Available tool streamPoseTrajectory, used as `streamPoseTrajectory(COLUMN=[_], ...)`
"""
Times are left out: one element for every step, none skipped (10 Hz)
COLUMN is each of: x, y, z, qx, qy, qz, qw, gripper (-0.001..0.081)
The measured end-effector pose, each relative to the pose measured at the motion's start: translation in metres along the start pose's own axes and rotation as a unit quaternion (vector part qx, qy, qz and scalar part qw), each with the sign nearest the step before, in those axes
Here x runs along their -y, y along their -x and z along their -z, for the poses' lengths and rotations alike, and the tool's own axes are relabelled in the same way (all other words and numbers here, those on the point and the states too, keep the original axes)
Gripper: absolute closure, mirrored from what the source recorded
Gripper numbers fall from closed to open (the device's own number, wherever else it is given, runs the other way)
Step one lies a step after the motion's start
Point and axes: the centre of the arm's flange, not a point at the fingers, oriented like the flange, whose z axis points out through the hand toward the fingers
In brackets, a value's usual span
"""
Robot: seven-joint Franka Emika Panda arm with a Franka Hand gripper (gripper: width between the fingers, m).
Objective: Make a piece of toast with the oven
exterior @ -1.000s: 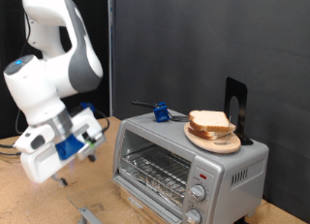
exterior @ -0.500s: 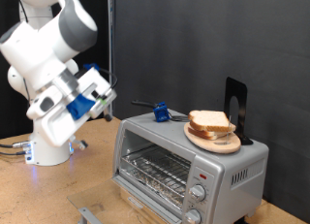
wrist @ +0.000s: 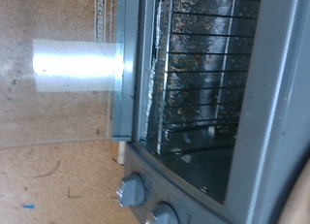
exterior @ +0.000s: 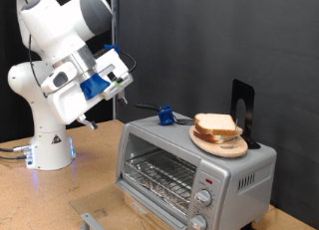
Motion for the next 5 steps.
streamPoseTrajectory(x=[0.007, 0.022, 0.041, 0.058, 0.072], y=[0.002, 0.007, 0.013, 0.023, 0.035], z=[0.002, 0.005, 0.009, 0.009, 0.009], qx=[0.01, 0.034, 0.047, 0.06, 0.072], qy=[-0.012, -0.016, -0.014, 0.002, 0.031], qz=[0.022, 0.054, 0.088, 0.131, 0.182], qw=[0.9996, 0.9978, 0.9949, 0.9896, 0.9801], gripper=[-0.0002, -0.0002, -0.0002, -0.0002, -0.0002])
